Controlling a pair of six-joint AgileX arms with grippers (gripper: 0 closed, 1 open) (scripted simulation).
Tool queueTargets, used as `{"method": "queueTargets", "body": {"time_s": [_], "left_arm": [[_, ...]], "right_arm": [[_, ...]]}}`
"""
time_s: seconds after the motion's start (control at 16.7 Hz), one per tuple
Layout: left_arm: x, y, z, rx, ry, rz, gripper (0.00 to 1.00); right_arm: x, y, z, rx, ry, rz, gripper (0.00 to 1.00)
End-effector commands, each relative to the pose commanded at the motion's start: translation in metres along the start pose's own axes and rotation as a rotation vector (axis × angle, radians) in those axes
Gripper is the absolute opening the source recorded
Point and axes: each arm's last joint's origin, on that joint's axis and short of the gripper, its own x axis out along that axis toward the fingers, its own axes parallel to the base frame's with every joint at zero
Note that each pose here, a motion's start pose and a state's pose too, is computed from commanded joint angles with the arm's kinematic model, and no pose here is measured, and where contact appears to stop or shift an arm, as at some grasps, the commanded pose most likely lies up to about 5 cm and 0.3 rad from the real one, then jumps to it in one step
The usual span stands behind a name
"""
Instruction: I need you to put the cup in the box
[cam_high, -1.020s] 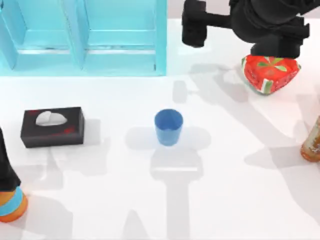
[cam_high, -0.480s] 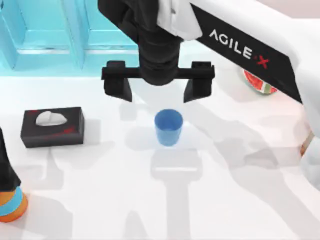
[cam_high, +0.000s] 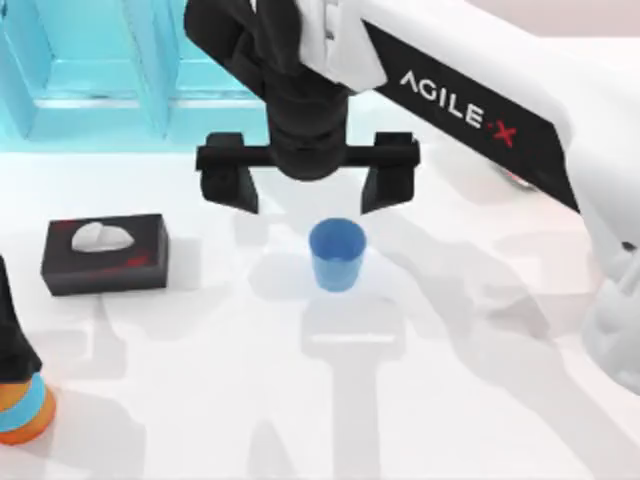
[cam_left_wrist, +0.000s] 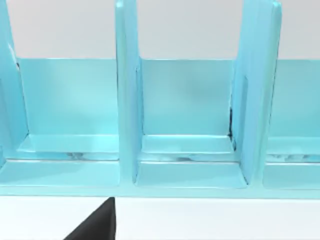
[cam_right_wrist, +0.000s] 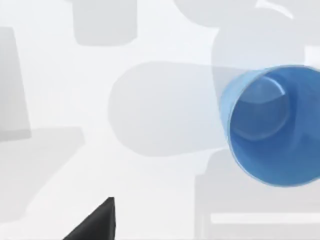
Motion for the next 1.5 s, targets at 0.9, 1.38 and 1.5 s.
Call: {"method": "queueTargets", "body": {"time_s": [0.9,1.38,1.5], "left_arm": [[0.0,0.0,0.0,0.0,0.0,0.0,1.0],[0.0,0.0,0.0,0.0,0.0,0.0,1.0],[0.0,0.0,0.0,0.0,0.0,0.0,1.0]], "right_arm": [[0.098,0.001,-0.001,-0.003,-0.002,0.001,0.92],[0.098,0.001,-0.001,-0.003,-0.002,0.001,0.32],[0.098,0.001,-0.001,-0.003,-0.002,0.001,0.17]]}}
